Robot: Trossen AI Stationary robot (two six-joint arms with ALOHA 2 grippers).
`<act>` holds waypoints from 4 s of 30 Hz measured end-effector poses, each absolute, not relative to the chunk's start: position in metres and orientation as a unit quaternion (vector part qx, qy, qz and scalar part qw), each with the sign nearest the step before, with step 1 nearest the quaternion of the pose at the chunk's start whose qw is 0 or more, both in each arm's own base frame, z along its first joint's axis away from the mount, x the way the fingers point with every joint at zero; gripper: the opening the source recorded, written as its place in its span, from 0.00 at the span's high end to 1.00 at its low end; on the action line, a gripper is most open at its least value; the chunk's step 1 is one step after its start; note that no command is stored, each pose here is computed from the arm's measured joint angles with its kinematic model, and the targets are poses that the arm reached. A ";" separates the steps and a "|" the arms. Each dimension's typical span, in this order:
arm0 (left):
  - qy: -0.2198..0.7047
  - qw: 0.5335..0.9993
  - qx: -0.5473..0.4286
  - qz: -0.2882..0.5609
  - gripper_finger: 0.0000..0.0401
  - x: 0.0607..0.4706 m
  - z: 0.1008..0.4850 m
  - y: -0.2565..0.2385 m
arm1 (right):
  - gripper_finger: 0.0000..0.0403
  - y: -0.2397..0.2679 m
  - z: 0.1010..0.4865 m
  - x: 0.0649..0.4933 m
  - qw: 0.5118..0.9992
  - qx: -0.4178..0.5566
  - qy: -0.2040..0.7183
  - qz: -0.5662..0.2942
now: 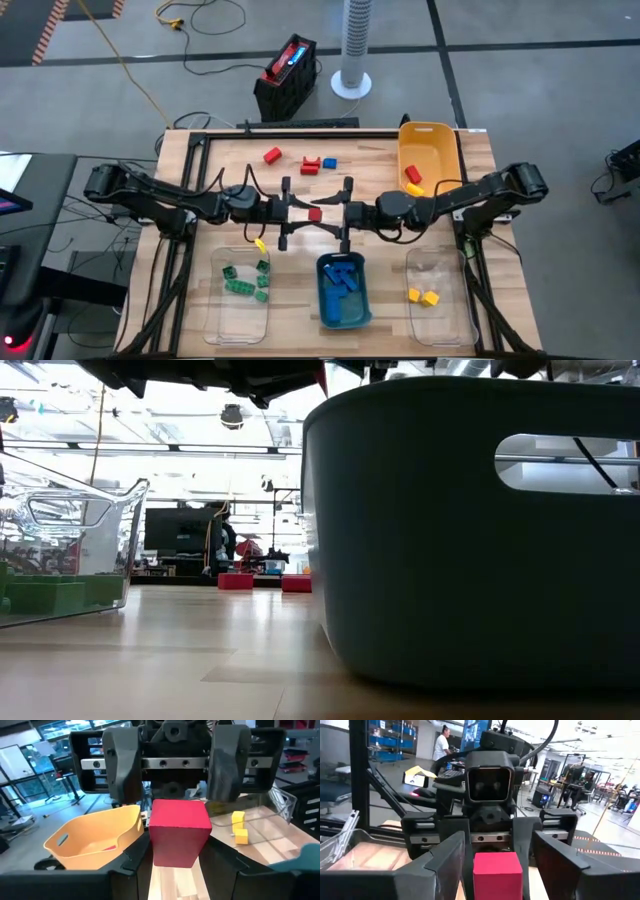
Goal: Sort blocks
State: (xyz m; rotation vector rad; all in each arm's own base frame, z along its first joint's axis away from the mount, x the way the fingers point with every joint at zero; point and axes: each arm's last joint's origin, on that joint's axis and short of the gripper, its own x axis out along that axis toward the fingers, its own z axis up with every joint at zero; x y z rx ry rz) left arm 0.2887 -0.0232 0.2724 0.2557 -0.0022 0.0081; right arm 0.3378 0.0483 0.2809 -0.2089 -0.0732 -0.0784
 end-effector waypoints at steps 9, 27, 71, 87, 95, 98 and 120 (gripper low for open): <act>-0.002 0.993 0.121 0.008 0.68 0.288 0.273 -0.025 | 0.39 0.050 0.271 0.345 0.994 -0.103 -0.027 -0.028; 0.001 0.993 0.119 0.011 0.68 0.288 0.272 -0.025 | 0.70 0.050 0.269 0.345 0.992 -0.119 -0.021 -0.028; 0.131 0.967 0.152 0.156 0.39 0.273 0.262 -0.006 | 0.69 0.047 0.302 0.170 0.976 -0.014 0.206 -0.068; 0.187 0.945 0.214 0.164 0.39 0.270 0.255 0.032 | 0.69 -0.020 0.287 0.156 0.912 0.019 0.250 -0.326; 0.212 0.937 0.225 0.161 0.39 0.267 0.252 0.051 | 0.69 -0.083 0.262 0.138 0.793 0.160 0.332 -0.485; 0.212 0.937 0.225 0.160 0.39 0.267 0.251 0.051 | 0.69 -0.099 0.249 0.141 0.769 0.206 0.371 -0.477; 0.191 0.960 0.193 0.072 0.39 0.259 0.240 0.073 | 0.52 -0.147 0.177 0.162 0.665 0.274 0.534 -0.445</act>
